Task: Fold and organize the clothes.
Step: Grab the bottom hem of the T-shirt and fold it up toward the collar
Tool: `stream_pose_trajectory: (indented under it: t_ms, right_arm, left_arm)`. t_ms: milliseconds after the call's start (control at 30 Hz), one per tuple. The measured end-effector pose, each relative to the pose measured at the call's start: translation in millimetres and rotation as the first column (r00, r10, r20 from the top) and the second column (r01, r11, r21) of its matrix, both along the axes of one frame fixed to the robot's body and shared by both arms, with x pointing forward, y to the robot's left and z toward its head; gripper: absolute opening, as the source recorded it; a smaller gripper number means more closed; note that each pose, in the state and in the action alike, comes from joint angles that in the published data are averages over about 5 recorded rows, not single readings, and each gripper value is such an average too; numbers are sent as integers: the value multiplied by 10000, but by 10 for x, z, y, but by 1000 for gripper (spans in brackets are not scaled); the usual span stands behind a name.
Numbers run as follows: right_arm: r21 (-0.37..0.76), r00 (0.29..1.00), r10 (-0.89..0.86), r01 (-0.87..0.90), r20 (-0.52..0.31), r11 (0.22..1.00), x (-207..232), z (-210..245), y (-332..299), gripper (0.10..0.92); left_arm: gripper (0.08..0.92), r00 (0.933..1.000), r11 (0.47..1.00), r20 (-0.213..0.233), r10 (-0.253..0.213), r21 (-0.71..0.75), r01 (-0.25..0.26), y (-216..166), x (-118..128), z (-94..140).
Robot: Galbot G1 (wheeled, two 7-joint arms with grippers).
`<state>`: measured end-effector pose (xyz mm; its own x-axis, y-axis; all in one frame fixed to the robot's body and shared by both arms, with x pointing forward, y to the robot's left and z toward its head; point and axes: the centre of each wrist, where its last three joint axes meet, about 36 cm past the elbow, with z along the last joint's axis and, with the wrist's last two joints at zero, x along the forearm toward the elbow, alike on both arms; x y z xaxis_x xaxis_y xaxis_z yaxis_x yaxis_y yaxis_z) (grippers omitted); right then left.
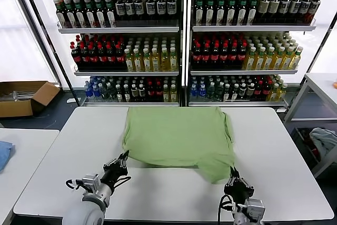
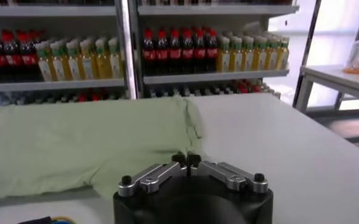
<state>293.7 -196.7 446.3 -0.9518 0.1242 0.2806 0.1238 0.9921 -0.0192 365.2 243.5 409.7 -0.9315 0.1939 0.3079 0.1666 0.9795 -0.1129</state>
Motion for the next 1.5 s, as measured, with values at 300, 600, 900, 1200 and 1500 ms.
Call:
stream_pose_trajectory:
  t_ms: [300, 600, 900, 1200, 1500]
  right_arm:
    - [-296, 9964, 214, -191, 816, 9994, 584, -9, -104, 110]
    - [-685, 9941, 483, -417, 973, 9968, 1374, -90, -223, 110]
    - [-1199, 9949, 783, -703, 629, 9903, 2011, -140, -303, 110]
    - [-1485, 9955, 949, -926, 81, 9846, 2368, -227, -304, 113]
    - [-1065, 9971, 721, -744, -254, 9915, 2577, -175, -226, 331]
  left_arm:
    - [83, 9989, 9999, 473, 65, -99, -60, 53, 432, 20]
    - [83, 9978, 9995, 612, 263, -210, -250, 53, 1087, -17]
    - [83, 9987, 9988, 174, 488, 62, -489, 33, 1656, -119]
    - [83, 9981, 9982, -290, 537, 280, -529, 7, 1967, -226]
    - [191, 9969, 9973, -452, 644, 384, -627, -16, 2088, -225]
